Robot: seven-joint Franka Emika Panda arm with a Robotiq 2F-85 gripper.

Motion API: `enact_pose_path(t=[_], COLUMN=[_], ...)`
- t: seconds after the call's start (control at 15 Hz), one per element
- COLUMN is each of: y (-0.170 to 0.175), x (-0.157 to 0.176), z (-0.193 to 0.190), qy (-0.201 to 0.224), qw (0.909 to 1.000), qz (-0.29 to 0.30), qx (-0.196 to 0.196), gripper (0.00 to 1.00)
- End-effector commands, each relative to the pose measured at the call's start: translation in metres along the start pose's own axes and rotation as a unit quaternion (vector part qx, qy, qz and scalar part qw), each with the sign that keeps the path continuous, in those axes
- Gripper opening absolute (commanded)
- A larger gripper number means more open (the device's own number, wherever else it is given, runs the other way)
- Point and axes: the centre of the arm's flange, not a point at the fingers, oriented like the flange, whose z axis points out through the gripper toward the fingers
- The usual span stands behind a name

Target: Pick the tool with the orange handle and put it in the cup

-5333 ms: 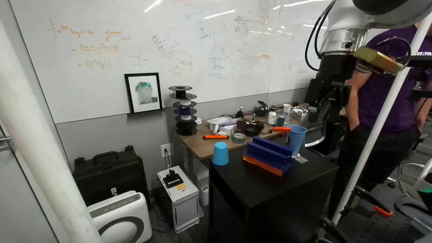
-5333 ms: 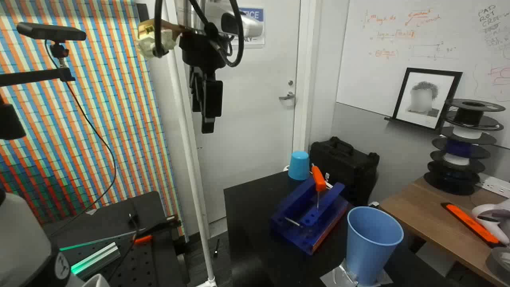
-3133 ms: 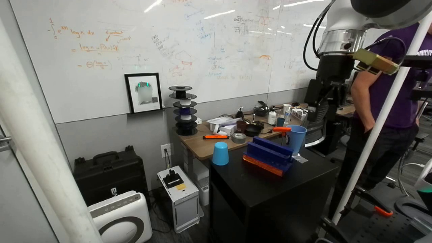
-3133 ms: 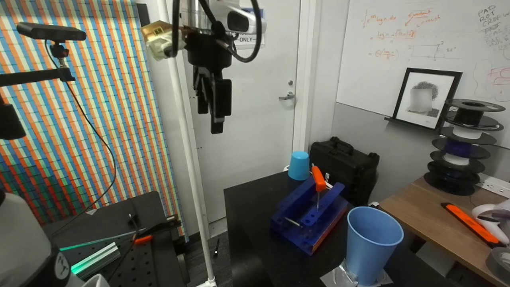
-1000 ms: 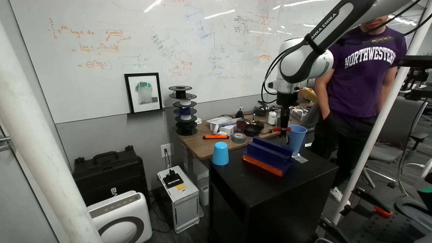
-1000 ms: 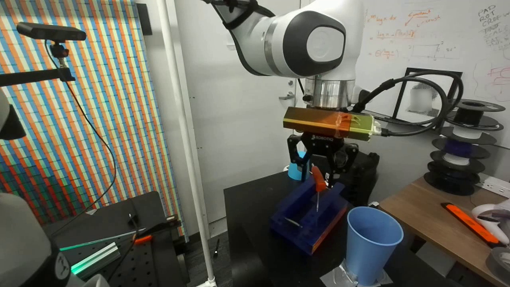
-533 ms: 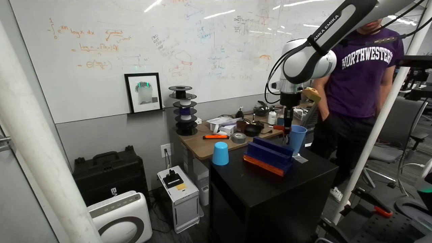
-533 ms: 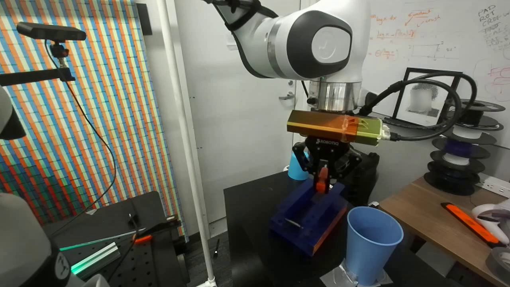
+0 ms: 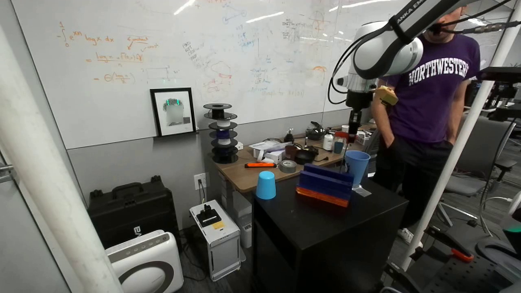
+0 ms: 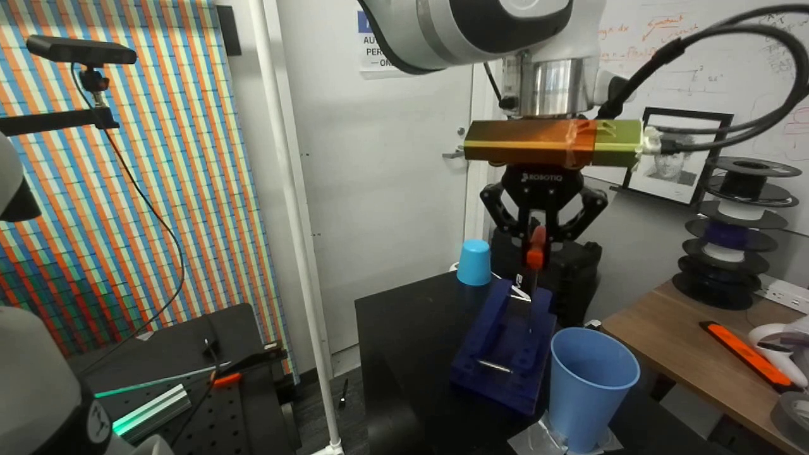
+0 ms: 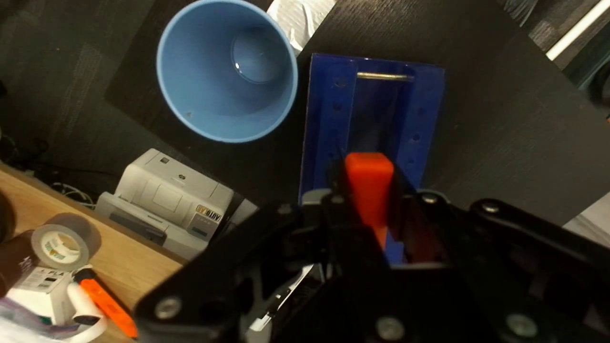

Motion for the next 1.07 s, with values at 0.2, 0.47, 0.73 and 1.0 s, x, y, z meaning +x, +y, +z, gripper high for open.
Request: enact_pose_path(t=[0.2,0.47,0.73,1.0], y=[0.017,0.034,0.039,0.039], x=[-0.040,-0.052,-0.056,-0.053], z=[-0.081,-0.083,-0.063,-0.030], qy=[0.042,0.040,0.022,-0.003], qw=[0.9961,0.9927,0.9910,0.9896], qz=[0.057,0.103,0.128,0.143], qx=[-0.052,-0.051,-0.033,-0.015], gripper=[0.11,0.11,0.10,0.10])
